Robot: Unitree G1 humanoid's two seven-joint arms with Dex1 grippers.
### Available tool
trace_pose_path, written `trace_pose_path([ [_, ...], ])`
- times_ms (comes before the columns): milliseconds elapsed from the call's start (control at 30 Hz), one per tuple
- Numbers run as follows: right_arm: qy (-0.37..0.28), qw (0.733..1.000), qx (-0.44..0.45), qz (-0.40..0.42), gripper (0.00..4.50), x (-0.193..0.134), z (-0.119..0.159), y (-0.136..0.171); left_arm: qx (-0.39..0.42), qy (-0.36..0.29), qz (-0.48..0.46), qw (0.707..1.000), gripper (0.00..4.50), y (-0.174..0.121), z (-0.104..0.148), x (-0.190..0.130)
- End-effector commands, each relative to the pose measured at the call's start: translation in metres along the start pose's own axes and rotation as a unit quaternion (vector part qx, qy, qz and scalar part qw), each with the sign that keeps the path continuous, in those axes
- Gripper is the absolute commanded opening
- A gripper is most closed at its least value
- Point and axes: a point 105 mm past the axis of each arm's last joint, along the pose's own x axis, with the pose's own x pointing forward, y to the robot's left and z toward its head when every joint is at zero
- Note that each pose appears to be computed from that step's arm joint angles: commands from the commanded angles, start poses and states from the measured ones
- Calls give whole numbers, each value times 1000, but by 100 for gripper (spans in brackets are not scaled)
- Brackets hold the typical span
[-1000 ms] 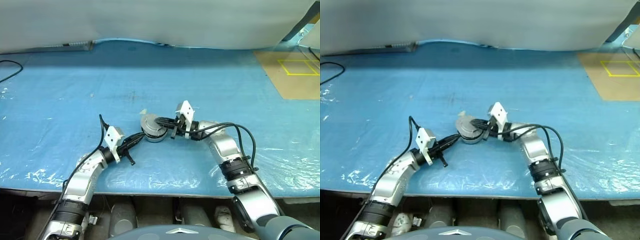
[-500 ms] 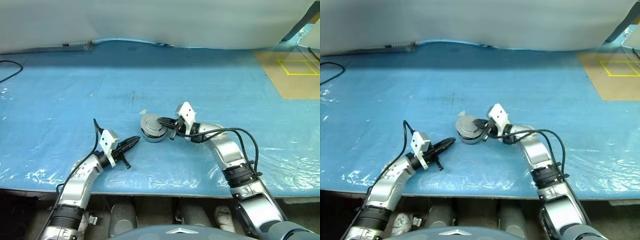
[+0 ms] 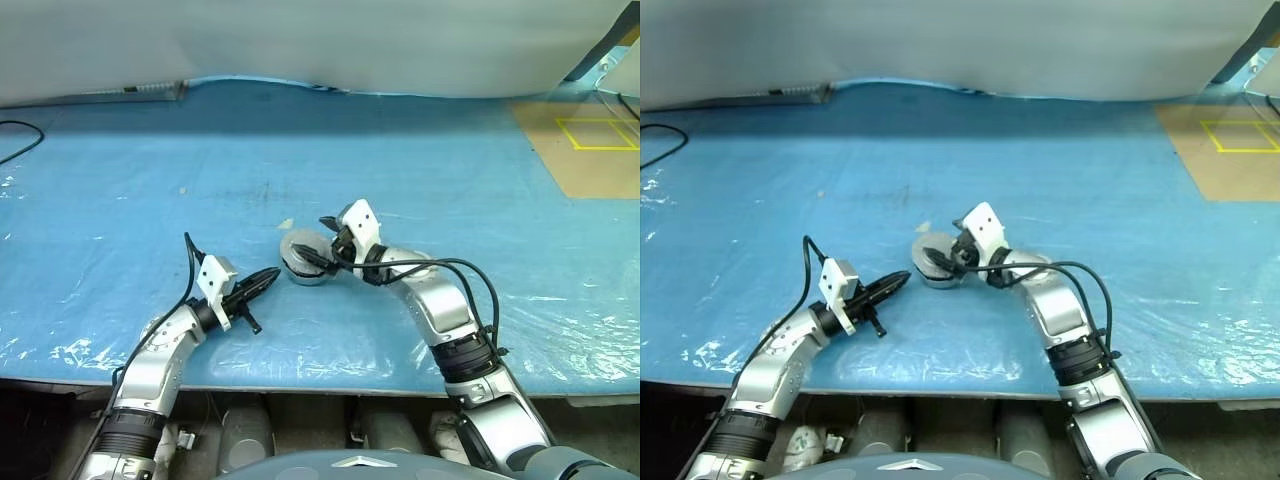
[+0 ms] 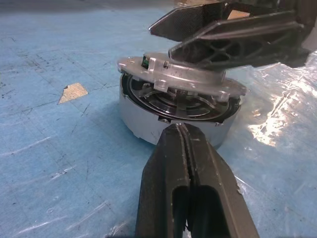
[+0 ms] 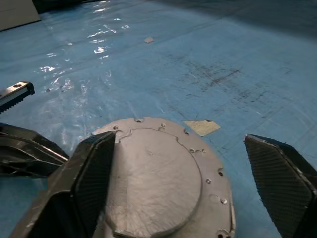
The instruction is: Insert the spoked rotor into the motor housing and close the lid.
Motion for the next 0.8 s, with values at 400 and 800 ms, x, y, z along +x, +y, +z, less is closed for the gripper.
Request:
trace_pose_path([
  [400, 21, 999, 32, 23, 445, 1, -13, 16, 15, -5, 1, 1000, 0, 4, 8, -1],
  [800, 7, 1000, -27, 7, 292, -2, -3, 8, 17, -1, -2, 1000, 0, 6, 7, -1],
])
